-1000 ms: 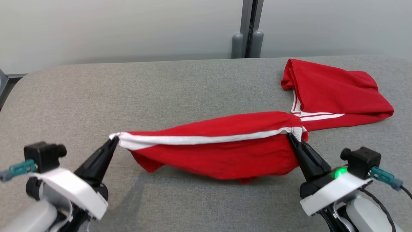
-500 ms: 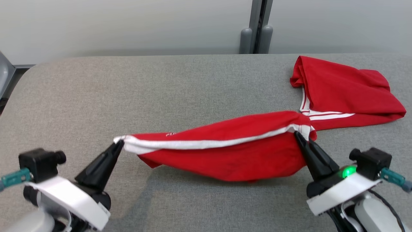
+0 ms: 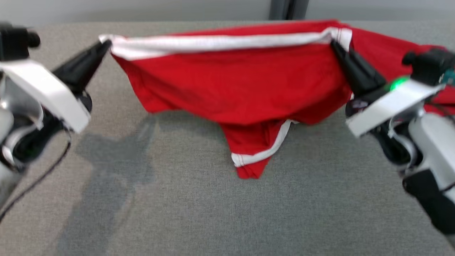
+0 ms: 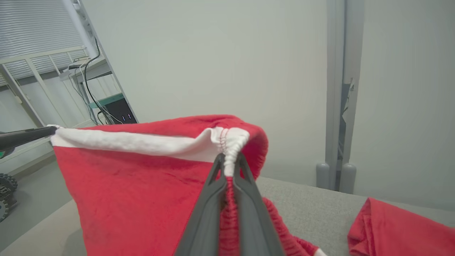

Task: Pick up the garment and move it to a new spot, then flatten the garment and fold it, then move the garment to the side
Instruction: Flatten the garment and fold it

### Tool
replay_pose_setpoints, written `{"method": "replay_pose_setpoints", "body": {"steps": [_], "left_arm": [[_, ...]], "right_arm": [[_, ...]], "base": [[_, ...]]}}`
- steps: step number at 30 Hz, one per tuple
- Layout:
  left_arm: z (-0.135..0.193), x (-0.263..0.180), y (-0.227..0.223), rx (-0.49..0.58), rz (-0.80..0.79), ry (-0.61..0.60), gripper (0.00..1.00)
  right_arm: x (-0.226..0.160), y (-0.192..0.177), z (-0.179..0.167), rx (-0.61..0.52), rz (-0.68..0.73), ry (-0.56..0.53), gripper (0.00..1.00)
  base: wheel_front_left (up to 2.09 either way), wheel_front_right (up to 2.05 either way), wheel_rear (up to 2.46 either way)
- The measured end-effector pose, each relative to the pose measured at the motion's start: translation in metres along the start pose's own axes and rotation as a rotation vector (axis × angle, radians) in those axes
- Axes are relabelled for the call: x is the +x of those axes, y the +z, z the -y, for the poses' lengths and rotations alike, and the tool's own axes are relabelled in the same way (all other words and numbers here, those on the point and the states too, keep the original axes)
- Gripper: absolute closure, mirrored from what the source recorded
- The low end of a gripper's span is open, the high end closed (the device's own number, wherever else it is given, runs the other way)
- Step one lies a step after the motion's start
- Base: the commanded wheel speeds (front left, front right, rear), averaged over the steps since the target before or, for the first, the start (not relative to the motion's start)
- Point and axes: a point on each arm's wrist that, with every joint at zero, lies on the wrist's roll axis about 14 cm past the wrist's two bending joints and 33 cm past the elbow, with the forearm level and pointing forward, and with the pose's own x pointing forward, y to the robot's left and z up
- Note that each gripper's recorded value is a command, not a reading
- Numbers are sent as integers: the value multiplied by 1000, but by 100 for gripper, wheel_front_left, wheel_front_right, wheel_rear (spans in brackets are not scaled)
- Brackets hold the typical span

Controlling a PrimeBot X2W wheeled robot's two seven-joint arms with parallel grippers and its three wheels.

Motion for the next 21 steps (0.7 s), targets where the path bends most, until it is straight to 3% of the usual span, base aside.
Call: {"method": "replay_pose_setpoints", "body": {"steps": [9,21], "left_arm": [[-46,82,31,3,-44,31,100],[-105,154,104,102,198,147,100]], "right_arm": [[88,31,33,28,0,28,100],[179,69,62,50,247,53,100]], "base": [[0,0,0],[0,0,0]]}}
